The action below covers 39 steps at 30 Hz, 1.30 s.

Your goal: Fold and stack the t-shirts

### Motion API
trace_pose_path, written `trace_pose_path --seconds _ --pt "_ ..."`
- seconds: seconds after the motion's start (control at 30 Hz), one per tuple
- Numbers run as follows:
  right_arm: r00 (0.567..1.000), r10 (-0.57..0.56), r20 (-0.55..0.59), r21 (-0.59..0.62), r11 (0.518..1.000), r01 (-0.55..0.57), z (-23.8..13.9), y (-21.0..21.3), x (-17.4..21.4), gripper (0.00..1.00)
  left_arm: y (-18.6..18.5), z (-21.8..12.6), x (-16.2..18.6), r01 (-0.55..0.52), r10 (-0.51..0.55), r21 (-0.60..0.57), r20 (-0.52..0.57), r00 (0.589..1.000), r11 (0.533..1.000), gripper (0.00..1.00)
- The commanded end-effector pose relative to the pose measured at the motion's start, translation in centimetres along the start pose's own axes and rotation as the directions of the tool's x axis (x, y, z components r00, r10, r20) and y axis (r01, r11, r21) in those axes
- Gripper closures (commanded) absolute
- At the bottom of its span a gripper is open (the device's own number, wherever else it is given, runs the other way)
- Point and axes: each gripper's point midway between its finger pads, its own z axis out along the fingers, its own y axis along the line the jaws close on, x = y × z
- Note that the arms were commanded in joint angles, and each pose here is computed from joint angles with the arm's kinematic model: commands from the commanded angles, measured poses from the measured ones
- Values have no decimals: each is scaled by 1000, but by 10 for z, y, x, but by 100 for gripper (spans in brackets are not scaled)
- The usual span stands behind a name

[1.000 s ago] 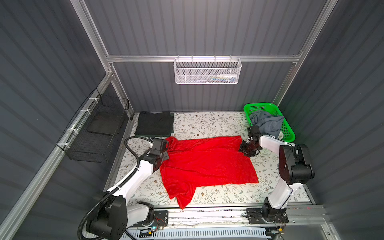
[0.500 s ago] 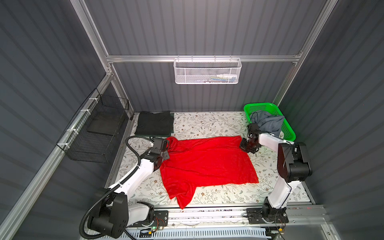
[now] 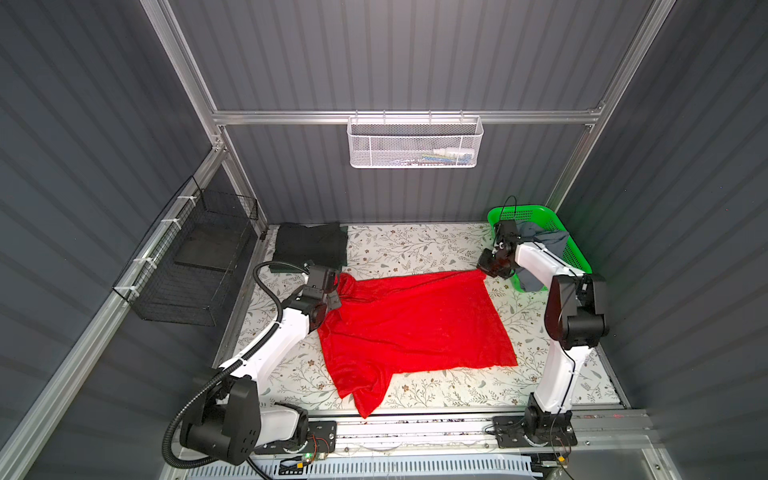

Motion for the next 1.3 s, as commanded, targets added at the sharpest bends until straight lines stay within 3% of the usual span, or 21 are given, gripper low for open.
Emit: trace_pose_path --seconds 0.0,0.17,0.27,0.57,0.73,1.1,1.13,1.17,1.2,1.27 --pt "1000 -27 -2 70 997 27 7 -10 -23 100 -16 -3 -40 12 -14 26 86 996 1000 100" --pt "997 -60 40 -3 998 60 11 18 -78 100 -42 5 -74 31 -39 66 123 992 997 100" --pt "994 -93 52 -22 995 94 7 26 -88 100 -54 3 -79 35 -48 116 113 992 993 100" --pt "997 -69 37 30 997 68 2 -17 -24 100 -44 -14 -16 62 -65 179 9 998 982 100" --pt "999 -40 -5 67 997 41 1 -39 4 100 -38 -23 13 70 -60 158 -68 996 985 100" --pt "999 -2 -35 96 995 6 6 -56 8 100 -16 -35 49 121 -102 95 -188 977 988 100" --pt "999 -1 -40 97 995 5 8 -56 8 100 -18 -33 56 120 -96 102 -215 972 988 97" --pt "999 -1 -45 98 995 5 10 -56 9 96 -19 -30 64 116 -87 107 -244 966 987 81" --pt "999 0 -47 102 995 5 11 -57 10 88 -20 -28 71 109 -76 108 -270 960 988 56" --pt "999 0 -49 109 994 5 11 -59 10 67 -15 -27 79 84 -55 86 -299 953 993 52"
